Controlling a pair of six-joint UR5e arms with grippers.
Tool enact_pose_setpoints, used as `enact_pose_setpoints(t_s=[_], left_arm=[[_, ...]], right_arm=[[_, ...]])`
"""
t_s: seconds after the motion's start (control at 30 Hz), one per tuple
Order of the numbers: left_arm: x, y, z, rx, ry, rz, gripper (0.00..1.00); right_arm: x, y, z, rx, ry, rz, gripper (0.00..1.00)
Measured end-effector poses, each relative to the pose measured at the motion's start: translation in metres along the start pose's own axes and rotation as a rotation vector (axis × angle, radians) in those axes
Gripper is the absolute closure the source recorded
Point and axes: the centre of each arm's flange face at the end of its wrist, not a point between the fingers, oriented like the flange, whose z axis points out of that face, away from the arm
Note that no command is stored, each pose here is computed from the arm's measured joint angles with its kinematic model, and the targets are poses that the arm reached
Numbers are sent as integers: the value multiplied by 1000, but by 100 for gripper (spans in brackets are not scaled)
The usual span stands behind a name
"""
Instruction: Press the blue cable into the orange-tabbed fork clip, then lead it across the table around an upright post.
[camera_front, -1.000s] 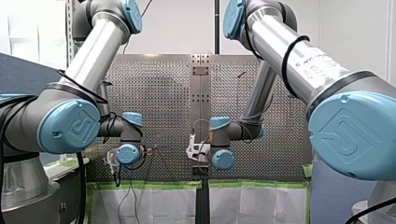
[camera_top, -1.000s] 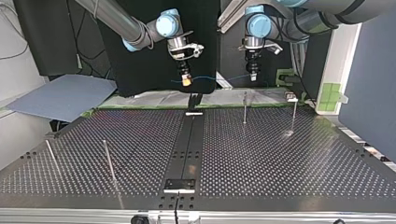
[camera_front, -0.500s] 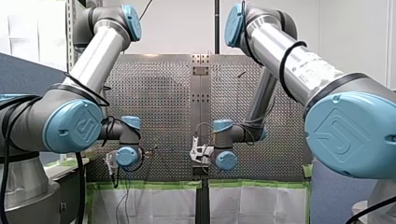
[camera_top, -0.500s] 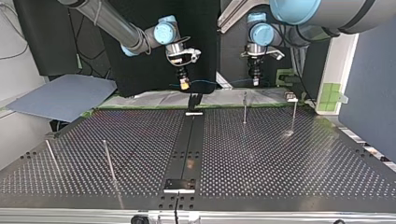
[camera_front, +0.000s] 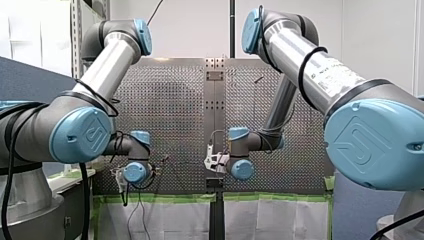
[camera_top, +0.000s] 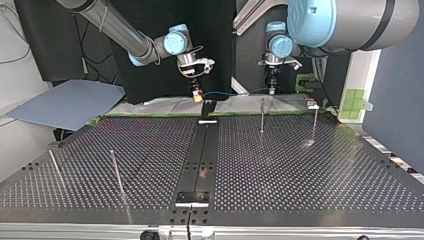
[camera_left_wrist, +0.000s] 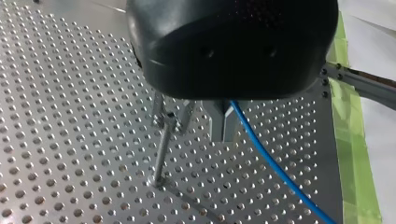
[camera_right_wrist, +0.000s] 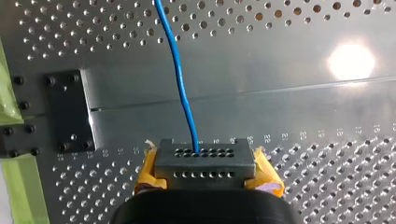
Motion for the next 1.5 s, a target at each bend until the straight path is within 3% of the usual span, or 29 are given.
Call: enact_pose_setpoints(t_s=[0.13, 0.33, 0.5, 0.77, 1.07, 1.5], left_arm=[[-1, 0, 11, 0, 0, -10, 100], [-6, 1, 25, -8, -3, -25, 100], [-9, 5, 30, -19, -9, -35, 100], [-14, 11, 37, -31, -13, -26, 100], [-18, 15, 46, -43, -3, -4, 100], [-29, 18, 64, -50, -18, -15, 100]], right_arm=[[0, -4, 2, 16, 4, -3, 100], [-15, -14, 6, 45, -16, -22, 100], [-25, -19, 11, 55, -24, -24, 100], [-28, -21, 20, 55, -16, -22, 100], [-50, -20, 28, 49, -62, -29, 100], [-41, -17, 45, 42, -44, -29, 100]])
